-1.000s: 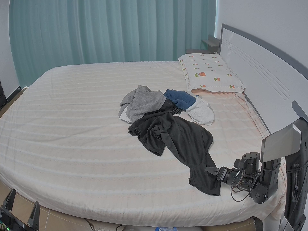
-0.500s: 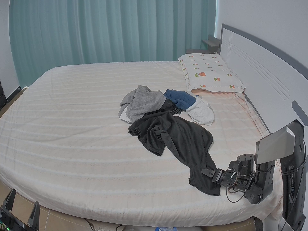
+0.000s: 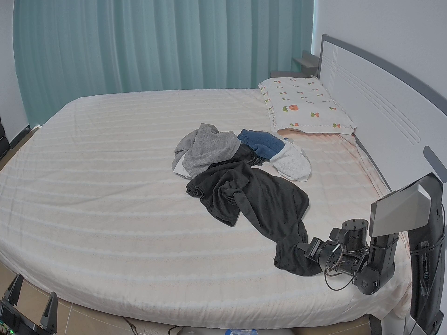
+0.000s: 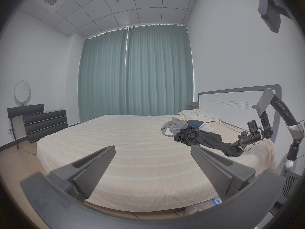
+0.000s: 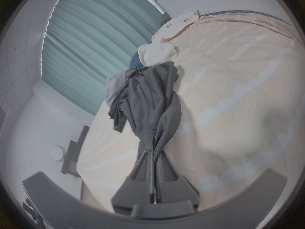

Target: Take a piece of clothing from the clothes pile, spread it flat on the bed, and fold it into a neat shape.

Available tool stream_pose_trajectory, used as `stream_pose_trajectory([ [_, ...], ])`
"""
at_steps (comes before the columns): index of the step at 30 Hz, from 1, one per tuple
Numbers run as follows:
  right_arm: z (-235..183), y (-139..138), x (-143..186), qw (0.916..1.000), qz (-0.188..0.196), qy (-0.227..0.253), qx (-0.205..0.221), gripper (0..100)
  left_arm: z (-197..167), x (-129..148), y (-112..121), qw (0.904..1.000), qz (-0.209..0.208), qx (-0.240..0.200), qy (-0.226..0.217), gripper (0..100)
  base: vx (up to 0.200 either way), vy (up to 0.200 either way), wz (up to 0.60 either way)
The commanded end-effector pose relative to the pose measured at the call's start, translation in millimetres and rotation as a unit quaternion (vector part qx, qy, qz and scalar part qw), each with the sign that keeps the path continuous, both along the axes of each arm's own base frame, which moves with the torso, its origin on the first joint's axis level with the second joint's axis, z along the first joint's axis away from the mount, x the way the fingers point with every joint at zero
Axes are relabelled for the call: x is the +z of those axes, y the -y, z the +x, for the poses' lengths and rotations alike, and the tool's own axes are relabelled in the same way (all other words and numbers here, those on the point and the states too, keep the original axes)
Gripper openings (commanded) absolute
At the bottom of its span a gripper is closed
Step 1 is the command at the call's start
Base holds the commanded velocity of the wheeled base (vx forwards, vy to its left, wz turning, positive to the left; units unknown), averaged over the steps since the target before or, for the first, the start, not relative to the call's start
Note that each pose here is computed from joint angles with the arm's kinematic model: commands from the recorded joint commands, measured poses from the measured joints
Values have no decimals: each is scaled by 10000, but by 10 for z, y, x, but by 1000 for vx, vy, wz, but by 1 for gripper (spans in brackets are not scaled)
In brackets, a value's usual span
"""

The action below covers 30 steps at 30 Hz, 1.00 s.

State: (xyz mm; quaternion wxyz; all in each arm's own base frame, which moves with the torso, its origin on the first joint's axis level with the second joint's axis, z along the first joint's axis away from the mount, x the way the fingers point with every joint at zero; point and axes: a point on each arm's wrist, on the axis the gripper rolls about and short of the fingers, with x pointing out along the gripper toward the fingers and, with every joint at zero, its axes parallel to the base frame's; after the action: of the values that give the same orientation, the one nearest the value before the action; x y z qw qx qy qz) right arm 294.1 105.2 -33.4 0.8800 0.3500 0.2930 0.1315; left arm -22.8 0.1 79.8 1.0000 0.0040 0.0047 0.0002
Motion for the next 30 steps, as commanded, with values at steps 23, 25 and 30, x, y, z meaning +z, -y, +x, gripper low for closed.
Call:
stream_pose_trajectory([
  [23, -236, -149, 2132, 9743, 1223, 1715, 794, 0, 1695, 867, 283, 9770, -496, -1173, -1711, 100, 0, 0, 0],
  [25, -276, -217, 2271, 9726, 1233, 1769, 869, 0, 2112, 690, 513, 9658, -678, -1202, -2196, 100, 0, 0, 0],
  [30, -453, -315, 2599, 9620, 1394, 2071, 1105, 0, 2444, 505, 1014, 9546, -890, -1184, -2586, 100, 0, 0, 0],
])
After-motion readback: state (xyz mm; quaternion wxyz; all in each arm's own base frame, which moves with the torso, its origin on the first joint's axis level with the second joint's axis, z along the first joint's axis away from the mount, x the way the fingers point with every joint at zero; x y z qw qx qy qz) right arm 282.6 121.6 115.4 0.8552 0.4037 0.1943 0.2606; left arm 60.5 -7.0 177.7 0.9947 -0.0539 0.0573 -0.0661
